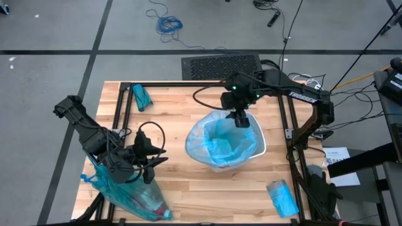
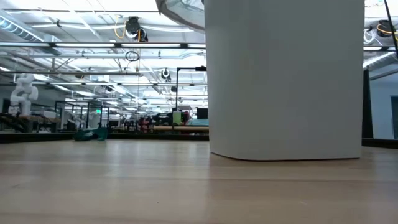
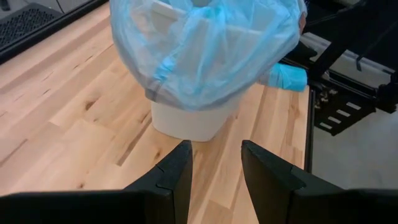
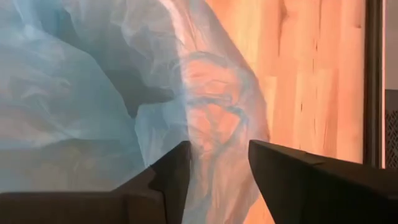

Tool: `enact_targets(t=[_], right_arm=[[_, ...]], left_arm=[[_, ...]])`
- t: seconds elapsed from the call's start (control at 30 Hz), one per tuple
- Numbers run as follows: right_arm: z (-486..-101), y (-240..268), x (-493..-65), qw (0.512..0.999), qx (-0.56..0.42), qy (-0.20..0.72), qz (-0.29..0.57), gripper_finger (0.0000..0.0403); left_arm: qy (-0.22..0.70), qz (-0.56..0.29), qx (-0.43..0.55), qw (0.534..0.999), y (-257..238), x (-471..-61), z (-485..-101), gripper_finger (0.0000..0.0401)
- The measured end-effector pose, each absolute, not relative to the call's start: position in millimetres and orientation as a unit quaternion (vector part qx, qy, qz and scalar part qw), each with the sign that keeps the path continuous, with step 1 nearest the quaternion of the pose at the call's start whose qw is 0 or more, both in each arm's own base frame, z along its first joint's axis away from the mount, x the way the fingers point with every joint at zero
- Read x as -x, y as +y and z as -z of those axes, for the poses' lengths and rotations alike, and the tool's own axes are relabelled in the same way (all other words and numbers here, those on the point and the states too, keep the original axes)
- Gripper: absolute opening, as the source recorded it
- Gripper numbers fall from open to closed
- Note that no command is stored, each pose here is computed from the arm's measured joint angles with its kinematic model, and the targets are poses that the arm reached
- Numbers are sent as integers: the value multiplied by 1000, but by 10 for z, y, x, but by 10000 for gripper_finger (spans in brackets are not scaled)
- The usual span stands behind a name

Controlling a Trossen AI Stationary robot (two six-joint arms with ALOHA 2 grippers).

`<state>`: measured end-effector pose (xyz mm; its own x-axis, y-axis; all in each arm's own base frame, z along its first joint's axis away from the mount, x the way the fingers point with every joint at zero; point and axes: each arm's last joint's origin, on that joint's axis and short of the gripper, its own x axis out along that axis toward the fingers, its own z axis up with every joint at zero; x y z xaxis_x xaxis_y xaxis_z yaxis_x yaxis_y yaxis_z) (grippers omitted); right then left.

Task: Place trash/remove bag and relplace
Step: Insert the new blue trash bag into the white trash bin

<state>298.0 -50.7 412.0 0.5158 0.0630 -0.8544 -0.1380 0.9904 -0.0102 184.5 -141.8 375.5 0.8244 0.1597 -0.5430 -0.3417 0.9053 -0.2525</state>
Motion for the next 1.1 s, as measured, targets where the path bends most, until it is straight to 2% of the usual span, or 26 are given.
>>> enact_targets(t=[0.17, 0.4, 0.5, 0.63, 0.9, 1.1], right_arm=[[-4079, -550, -2958, 859, 17, 505, -80, 157], [-3924, -547, -3033, 833, 4, 543, -101, 135], [-3860, -564, -3112, 831, -10, 548, -91, 101], [-3842, -577, -3185, 841, -19, 535, -82, 16], [-3893, -643, -3409, 887, -73, 455, -7, 2], [-3828, -730, -3563, 886, -155, 427, 93, 1]], left_arm=[[265, -133, 169, 940, -1418, -1845, -3755, 134], [270, -138, 164, 939, -1408, -1835, -3743, 134], [269, -139, 163, 939, -1408, -1836, -3742, 134], [269, -139, 162, 939, -1407, -1835, -3742, 134], [277, -154, 141, 938, -1378, -1811, -3716, 134], [277, -171, 122, 938, -1354, -1794, -3701, 134]])
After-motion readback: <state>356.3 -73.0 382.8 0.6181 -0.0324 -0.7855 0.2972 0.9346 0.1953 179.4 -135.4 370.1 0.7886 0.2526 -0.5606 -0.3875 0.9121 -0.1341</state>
